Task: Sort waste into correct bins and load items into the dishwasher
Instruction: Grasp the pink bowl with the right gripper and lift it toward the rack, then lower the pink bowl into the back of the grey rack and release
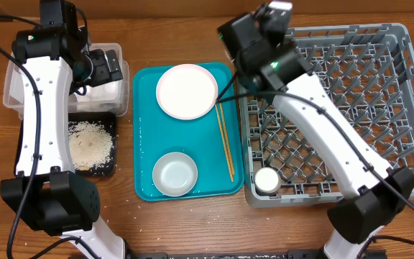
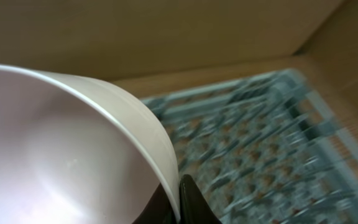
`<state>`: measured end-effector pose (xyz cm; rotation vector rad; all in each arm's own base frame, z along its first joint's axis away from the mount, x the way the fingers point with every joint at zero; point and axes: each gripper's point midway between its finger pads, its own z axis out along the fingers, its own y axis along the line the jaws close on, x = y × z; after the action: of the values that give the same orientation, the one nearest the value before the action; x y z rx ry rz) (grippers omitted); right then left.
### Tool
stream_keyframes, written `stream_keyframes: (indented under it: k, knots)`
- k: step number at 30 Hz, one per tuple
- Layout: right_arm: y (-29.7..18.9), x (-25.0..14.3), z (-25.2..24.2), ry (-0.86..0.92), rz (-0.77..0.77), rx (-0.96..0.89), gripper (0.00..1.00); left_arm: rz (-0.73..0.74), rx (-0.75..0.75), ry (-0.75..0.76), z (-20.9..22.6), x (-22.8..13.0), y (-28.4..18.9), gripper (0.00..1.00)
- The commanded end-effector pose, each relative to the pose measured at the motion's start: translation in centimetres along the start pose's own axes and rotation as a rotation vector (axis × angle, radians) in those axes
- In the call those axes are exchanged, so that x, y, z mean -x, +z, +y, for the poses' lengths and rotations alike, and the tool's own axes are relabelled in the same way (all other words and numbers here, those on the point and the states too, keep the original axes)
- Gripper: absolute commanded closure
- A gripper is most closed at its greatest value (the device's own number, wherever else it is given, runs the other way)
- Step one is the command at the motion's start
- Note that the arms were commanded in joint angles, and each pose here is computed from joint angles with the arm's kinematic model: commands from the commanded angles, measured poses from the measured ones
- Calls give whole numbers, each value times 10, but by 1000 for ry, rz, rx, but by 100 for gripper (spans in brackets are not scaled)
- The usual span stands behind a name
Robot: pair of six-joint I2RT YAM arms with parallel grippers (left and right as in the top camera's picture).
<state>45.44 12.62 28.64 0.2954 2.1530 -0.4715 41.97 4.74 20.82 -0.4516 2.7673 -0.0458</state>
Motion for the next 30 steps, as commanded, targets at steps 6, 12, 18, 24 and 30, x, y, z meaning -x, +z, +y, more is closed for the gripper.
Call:
stream_keyframes:
  k: [6,12,18,24,30]
  knots:
    - [69,7,-36,-332,-61,-400,96,-23,-6,15,-2,5,-6,0]
    - [100,-7,-25,-463,-28,-440,96,-23,-6,15,-2,5,-6,0]
    - [122,-27,-11,-618,23,-451,96,-22,-6,15,-2,5,-6,0]
    - [138,-50,-3,-689,65,-465,95,-22,-6,15,-2,5,-6,0]
    - [138,-58,5,-726,67,-474,92,-22,-6,15,-2,5,-6,0]
